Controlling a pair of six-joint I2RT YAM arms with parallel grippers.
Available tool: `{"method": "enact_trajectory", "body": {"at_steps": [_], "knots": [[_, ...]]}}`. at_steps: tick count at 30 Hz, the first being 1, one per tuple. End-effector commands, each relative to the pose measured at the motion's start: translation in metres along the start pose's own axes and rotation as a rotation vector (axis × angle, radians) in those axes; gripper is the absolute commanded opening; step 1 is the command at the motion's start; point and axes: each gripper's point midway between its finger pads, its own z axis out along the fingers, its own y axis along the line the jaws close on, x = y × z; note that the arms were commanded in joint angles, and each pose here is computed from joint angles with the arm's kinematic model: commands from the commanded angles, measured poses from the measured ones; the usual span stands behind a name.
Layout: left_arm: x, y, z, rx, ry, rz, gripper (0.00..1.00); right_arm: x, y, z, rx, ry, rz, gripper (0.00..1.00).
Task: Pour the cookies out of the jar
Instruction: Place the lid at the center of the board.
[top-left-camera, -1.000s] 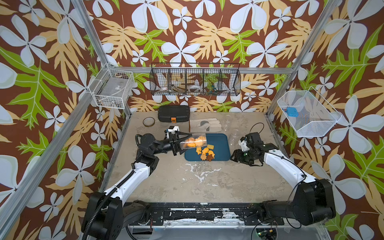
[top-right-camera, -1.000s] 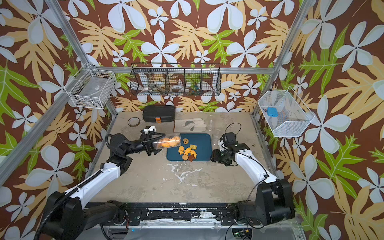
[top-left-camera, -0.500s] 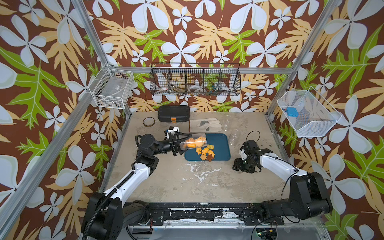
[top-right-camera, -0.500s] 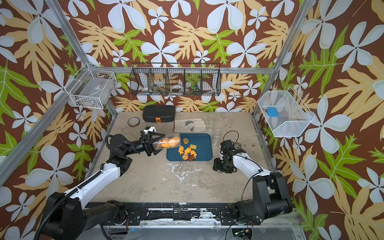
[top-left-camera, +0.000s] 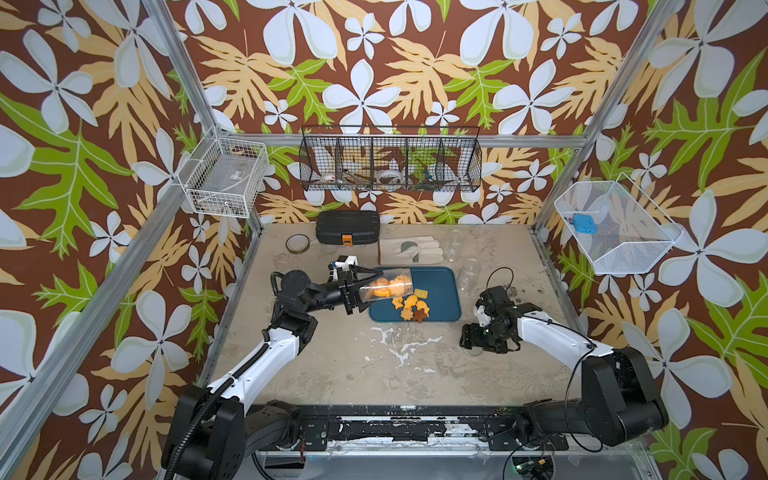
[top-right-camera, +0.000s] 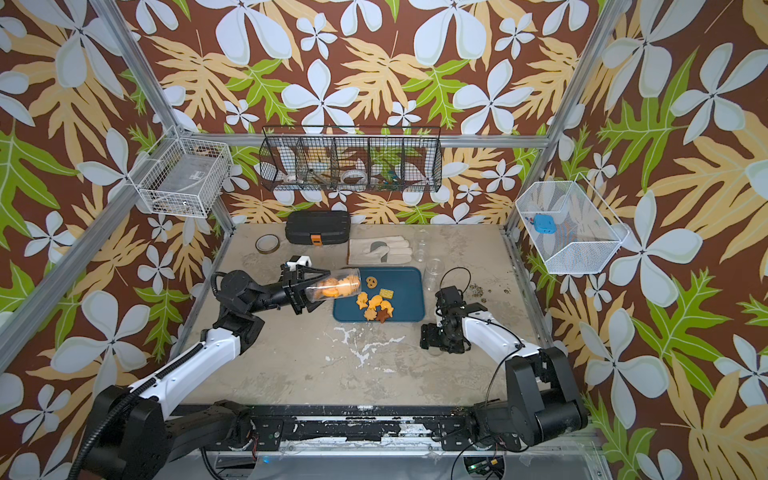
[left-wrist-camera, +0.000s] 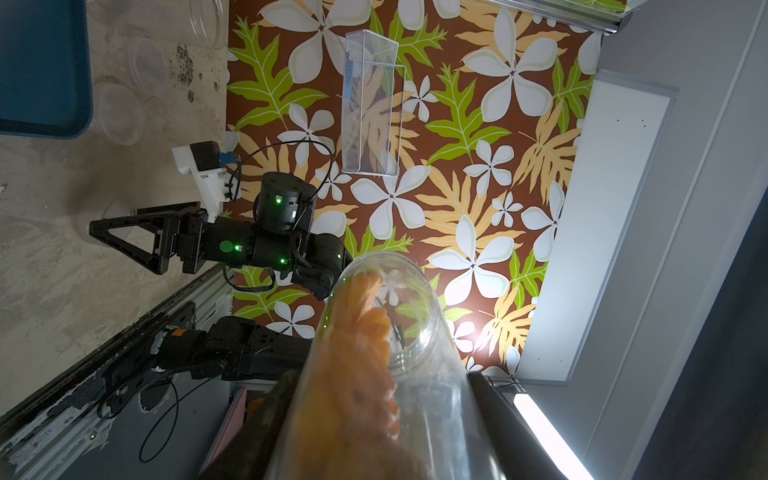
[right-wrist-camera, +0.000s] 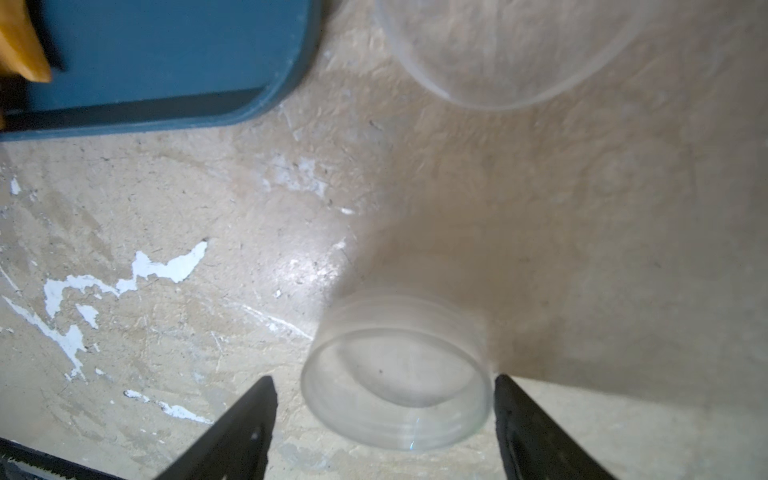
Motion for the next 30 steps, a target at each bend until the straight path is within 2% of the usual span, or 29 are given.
{"method": "enact_trajectory", "body": {"at_steps": [1,10,21,24,30], "knots": [[0.003,-0.008,-0.001,0.024,-0.001,0.051,0.5,0.0,0.001,-0.002,0.0,-0.002,0.001,0.83],[0.003,-0.01,-0.002,0.03,-0.01,0.057,0.49,-0.008,0.005,-0.013,-0.005,-0.025,-0.021,0.83],[0.002,-0.013,-0.001,0.03,-0.014,0.068,0.5,-0.047,0.036,-0.073,-0.074,-0.145,-0.075,0.84],[0.001,-0.015,0.0,0.03,-0.011,0.074,0.49,-0.057,0.059,-0.094,-0.176,-0.188,-0.101,0.84],[-0.002,-0.015,0.001,0.032,-0.023,0.081,0.5,-0.063,0.118,-0.14,-0.504,-0.28,-0.188,0.84]]}}
